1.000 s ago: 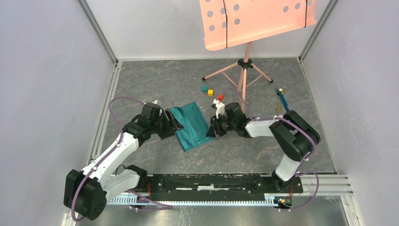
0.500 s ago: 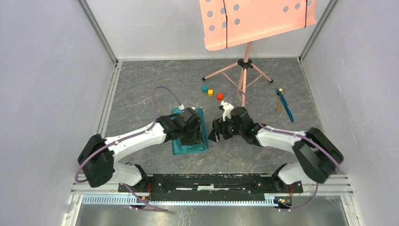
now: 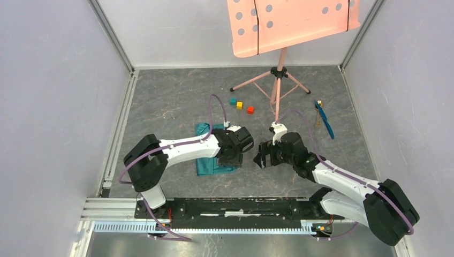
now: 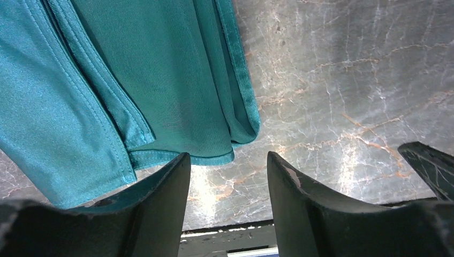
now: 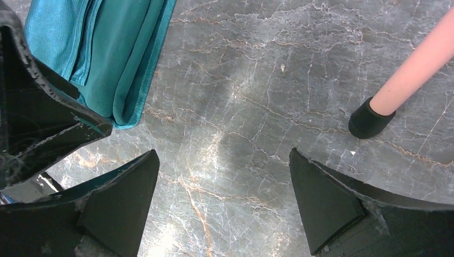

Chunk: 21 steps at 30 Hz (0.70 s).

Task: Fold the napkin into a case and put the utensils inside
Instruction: Pick up the 2/3-rectangle-folded napkin from the center of the board, then pass from the left arm to the right

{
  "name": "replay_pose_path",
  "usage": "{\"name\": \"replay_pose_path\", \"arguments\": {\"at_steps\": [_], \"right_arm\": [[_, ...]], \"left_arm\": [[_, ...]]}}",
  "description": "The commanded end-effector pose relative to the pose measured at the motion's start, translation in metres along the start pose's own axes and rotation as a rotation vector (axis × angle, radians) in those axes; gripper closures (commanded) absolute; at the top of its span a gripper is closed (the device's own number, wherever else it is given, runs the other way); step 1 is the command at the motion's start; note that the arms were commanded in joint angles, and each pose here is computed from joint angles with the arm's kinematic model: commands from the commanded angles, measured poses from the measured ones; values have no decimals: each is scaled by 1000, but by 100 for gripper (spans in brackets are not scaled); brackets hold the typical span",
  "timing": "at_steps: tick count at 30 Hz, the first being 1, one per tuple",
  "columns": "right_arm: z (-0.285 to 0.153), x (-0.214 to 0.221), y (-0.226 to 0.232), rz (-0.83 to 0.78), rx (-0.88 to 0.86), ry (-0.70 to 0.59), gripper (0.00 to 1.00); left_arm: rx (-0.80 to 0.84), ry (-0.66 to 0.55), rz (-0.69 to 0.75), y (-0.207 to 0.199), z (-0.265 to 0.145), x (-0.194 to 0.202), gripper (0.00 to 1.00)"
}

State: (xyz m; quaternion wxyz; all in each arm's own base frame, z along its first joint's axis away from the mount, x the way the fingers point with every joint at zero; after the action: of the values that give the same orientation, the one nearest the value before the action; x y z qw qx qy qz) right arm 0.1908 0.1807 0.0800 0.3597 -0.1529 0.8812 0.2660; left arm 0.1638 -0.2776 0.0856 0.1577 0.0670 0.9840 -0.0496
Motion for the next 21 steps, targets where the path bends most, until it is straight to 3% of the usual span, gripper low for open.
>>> {"name": "replay_pose_path", "arguments": {"at_steps": [1, 11, 15, 18, 21], "right_arm": [[-2, -4, -3, -5, 13, -28, 2], [3, 2, -9, 63, 43, 6, 2], [1, -2, -12, 73, 53, -29, 2], [1, -4, -14, 72, 61, -30, 2], [5, -5, -13, 83, 41, -8, 2]], "left_arm": [[-48, -40, -10, -5, 0, -11, 38], [-82, -3, 25, -12, 22, -6, 40], [-106, 0, 33, -11, 30, -6, 46], [-126, -4, 38, -8, 37, -5, 55], [-140, -34, 31, -3, 37, -7, 80]]}}
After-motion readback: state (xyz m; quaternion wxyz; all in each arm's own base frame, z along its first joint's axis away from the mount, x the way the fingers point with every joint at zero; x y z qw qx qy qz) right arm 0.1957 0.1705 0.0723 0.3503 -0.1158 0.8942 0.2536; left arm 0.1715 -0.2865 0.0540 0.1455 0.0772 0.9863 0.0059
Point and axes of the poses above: each gripper's point midway between its finger pads, its own z axis out along the fingers, its own y axis along the line the jaws close on, x = y × z, the point moved 4 cm from there along -z, back along the fingers, and after that the axes turned 1 degree about z, right-handed, at the moved point
